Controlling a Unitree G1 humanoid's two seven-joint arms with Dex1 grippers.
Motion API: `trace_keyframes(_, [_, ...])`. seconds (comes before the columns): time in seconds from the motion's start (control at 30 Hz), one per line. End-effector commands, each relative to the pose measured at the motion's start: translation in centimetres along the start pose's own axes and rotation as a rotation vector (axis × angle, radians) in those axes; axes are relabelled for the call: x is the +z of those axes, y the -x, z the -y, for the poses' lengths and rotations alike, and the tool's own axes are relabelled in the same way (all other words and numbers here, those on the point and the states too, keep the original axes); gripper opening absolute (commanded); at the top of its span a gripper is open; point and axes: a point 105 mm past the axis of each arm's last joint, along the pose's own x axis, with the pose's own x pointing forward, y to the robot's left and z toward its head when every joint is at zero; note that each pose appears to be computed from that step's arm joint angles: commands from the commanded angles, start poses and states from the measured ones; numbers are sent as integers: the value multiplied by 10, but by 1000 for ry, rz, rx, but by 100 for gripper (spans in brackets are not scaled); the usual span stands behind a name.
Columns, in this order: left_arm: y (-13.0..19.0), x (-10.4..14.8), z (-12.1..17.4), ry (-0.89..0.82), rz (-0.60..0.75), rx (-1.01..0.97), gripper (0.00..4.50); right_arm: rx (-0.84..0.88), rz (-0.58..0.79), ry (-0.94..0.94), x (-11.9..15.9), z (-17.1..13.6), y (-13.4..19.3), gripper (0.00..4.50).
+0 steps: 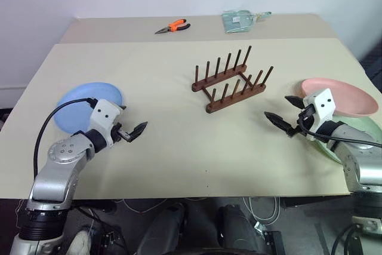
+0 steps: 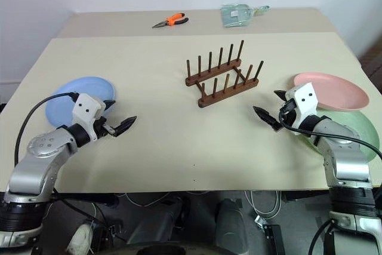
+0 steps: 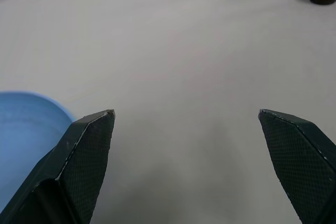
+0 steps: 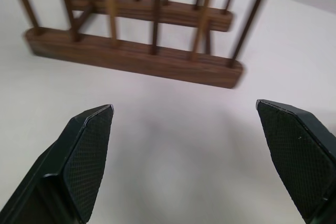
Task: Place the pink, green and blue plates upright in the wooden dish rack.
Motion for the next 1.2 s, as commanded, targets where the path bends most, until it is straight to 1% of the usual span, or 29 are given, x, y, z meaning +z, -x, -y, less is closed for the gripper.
trace_keyframes(0.03, [2,13,2,-18,34,4,450,-6,42,40,13,0,-3,445])
trace_keyframes(0.23, [-6,16,8,-19,46,-46,450,-9,45,43,15,-9,-2,445])
trace_keyframes(0.4, [-19,15,28,-45,47,-157,450,10,-11,48,6,-24,2,445])
trace_keyframes(0.47, [-30,14,40,-59,44,-213,450,19,-40,67,-1,-37,4,445])
trace_keyframes(0.53, [-47,15,58,-86,52,-294,450,10,-42,79,-7,-55,4,445])
trace_keyframes(0.63, [-76,17,74,-75,65,-347,450,-30,-27,70,-7,-70,4,445])
trace_keyframes(0.7, [-92,16,86,-97,61,-399,450,-35,-12,75,-3,-80,3,445])
trace_keyframes(0.8, [-120,21,108,-26,74,-473,450,-69,-6,80,0,-86,3,445])
trace_keyframes(0.93, [-151,25,127,39,63,-481,450,-91,-4,79,2,-89,4,445])
trace_keyframes(1.07, [-165,29,145,30,70,-504,450,-86,-15,95,0,-92,2,445])
trace_keyframes(1.1, [-169,29,147,27,68,-499,396,-87,-13,97,0,-92,1,450])
trace_keyframes(1.13, [-171,29,148,27,67,-495,369,-88,-11,98,1,-92,0,450])
trace_keyframes(1.17, [-172,29,150,34,66,-494,317,-89,-9,100,1,-92,0,450])
trace_keyframes(1.2, [-173,28,150,34,65,-489,273,-90,-7,102,2,-91,-1,450])
